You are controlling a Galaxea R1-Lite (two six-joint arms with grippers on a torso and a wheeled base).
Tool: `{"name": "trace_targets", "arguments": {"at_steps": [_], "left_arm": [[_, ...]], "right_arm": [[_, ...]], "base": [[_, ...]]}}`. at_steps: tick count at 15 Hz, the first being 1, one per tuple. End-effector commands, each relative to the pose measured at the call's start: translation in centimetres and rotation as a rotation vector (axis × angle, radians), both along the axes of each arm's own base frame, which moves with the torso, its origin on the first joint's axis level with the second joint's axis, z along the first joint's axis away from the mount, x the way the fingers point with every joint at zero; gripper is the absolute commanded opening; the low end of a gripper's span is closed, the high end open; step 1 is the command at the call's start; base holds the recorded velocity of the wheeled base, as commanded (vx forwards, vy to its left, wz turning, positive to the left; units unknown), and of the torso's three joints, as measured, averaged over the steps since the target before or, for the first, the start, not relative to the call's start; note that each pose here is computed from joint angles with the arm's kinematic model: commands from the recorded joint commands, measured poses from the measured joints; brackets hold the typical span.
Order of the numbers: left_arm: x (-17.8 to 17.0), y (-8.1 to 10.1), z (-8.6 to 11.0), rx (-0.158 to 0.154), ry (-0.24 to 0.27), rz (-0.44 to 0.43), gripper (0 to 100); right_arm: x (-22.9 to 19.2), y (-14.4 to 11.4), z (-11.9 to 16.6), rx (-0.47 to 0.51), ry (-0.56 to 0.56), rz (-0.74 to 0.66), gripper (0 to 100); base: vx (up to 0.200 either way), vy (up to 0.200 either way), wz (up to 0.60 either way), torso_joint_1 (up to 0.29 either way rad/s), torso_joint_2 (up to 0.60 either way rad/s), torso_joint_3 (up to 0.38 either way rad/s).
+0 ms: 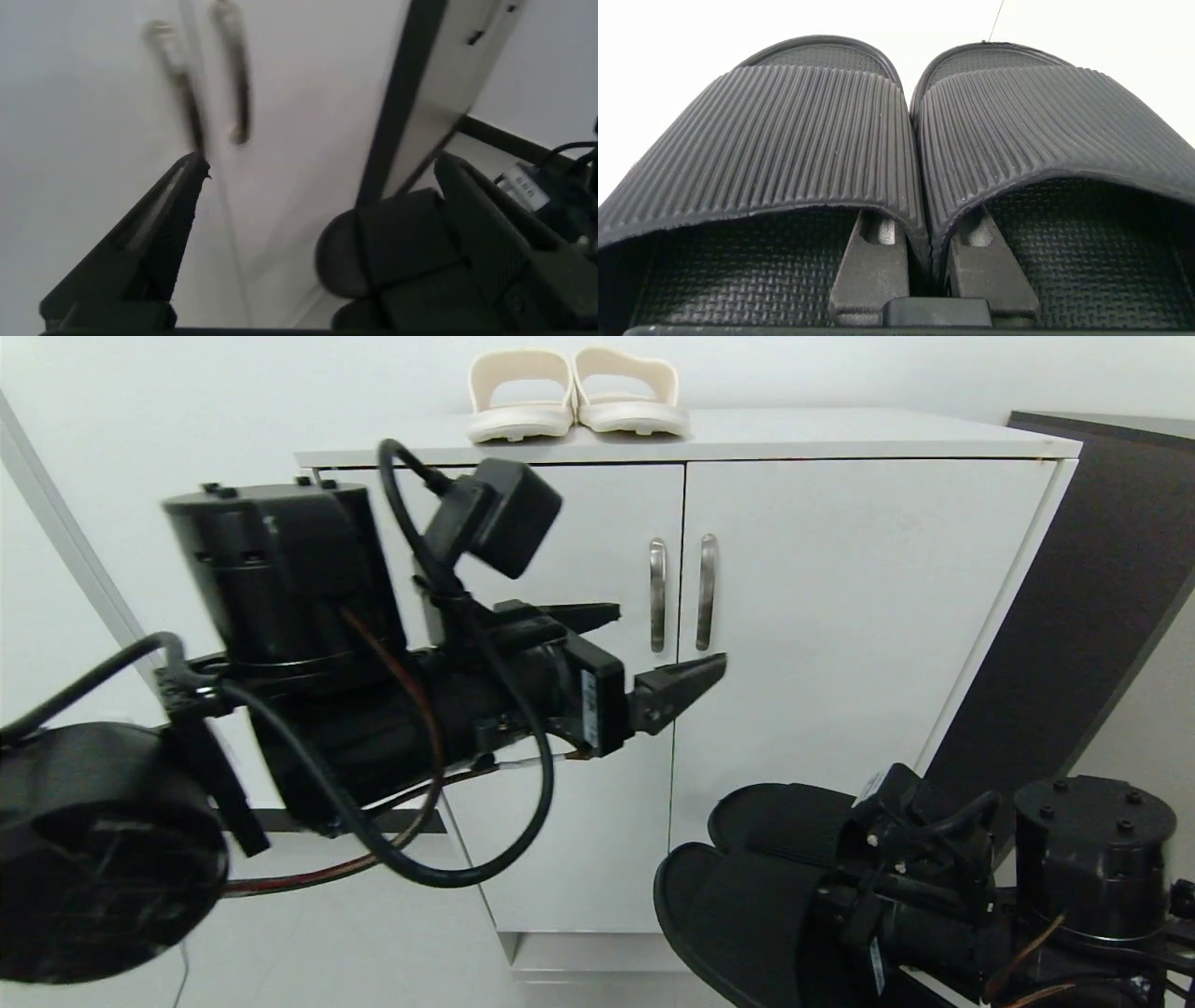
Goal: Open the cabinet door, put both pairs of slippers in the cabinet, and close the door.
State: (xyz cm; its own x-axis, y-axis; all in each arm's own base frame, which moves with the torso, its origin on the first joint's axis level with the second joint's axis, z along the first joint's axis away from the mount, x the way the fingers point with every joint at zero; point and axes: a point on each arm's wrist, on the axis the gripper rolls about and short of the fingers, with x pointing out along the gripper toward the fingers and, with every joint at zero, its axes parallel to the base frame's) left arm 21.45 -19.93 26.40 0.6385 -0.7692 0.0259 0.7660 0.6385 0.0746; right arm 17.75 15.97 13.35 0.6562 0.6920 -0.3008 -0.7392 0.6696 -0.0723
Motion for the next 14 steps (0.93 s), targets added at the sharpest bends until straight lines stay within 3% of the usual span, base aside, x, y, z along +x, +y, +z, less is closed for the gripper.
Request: {"name": "trace_targets", "arguments": {"at_steps": [1, 2, 5, 7, 9, 14], "left_arm": [[1.5, -3.3, -1.2, 0.014, 0.035, -0.070, 100], [1.7, -3.6, -0.9, -0.003, 0.046, -0.120, 100], [2.4, -3.4, 0.3, -0.067, 0.187, -0.305, 100], [3.2, -3.1, 1.2, -0.120, 0.242, -0.382, 100], [4.1, -3.3, 1.4, -0.149, 0.274, -0.380, 100], [6.7, -2.6, 1.1, -0.158, 0.268, -0.310, 100]], "right_arm": [[0.1, 0.1, -0.3, -0.007, 0.008, 0.002, 0], [0.1, 0.1, -0.3, -0.008, 0.009, 0.002, 0], [0.1, 0.0, -0.3, -0.008, 0.007, 0.001, 0], [0.0, -0.1, -0.2, -0.006, 0.002, 0.000, 0], [0.0, -0.1, -0.2, -0.007, 0.006, 0.000, 0], [0.1, -0.1, -0.2, -0.007, 0.001, -0.004, 0]], "base": [[0.000, 0.000, 0.00, 0.000, 0.00, 0.000], [0.000, 0.000, 0.00, 0.000, 0.00, 0.000], [0.000, 0.000, 0.00, 0.000, 0.00, 0.000], [0.000, 0.000, 0.00, 0.000, 0.00, 0.000], [0.000, 0.000, 0.00, 0.000, 0.00, 0.000], [0.000, 0.000, 0.00, 0.000, 0.00, 0.000]]}}
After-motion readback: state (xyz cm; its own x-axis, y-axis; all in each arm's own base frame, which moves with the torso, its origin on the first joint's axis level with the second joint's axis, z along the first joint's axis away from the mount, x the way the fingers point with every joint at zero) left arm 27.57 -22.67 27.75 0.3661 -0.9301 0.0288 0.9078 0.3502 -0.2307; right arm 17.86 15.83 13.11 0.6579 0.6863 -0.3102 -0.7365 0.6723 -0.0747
